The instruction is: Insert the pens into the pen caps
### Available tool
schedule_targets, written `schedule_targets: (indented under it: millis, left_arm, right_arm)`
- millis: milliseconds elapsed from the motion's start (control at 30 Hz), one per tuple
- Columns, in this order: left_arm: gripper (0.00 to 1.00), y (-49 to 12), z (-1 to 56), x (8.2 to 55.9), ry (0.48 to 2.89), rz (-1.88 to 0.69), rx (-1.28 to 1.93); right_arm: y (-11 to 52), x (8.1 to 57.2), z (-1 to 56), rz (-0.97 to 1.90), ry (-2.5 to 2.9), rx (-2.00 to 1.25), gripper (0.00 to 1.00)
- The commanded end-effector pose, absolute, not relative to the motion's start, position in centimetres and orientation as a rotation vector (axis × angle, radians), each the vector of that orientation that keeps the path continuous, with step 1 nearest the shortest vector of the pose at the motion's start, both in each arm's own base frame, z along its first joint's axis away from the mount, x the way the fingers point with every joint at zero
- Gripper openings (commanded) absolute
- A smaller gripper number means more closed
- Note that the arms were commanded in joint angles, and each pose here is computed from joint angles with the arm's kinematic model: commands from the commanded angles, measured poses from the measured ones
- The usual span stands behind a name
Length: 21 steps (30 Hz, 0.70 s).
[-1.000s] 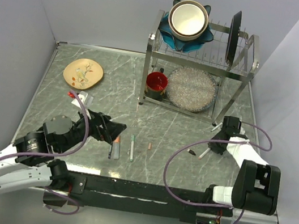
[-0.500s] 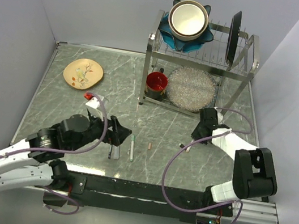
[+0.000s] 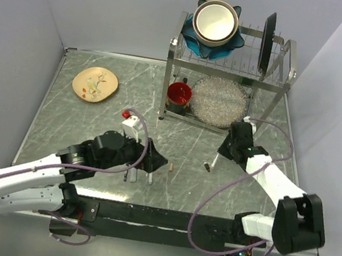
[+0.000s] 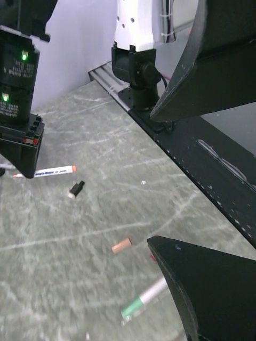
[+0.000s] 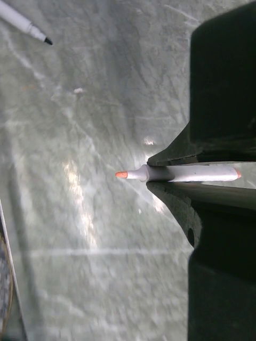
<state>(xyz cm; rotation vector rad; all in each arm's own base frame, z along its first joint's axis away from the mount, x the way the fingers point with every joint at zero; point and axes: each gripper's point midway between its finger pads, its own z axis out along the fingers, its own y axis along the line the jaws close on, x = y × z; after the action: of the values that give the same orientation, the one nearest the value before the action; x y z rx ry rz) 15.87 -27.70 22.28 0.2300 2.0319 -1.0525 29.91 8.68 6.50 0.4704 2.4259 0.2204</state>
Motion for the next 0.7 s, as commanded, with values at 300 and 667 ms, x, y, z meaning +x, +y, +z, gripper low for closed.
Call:
schedule_targets:
  millis: [300,667]
  left_arm:
    - [0.86,-35.3,22.7,15.8,1.952,-1.422,0.295]
    - [0.81,-40.1,21.4,17.0,1.995,-1.477,0.403]
  right_arm:
    - [17.6,26.7,15.1,0.884,2.131,0.234,0.00]
    - [20.0,24.1,20.6,1.134,1.970,0.205,0.00]
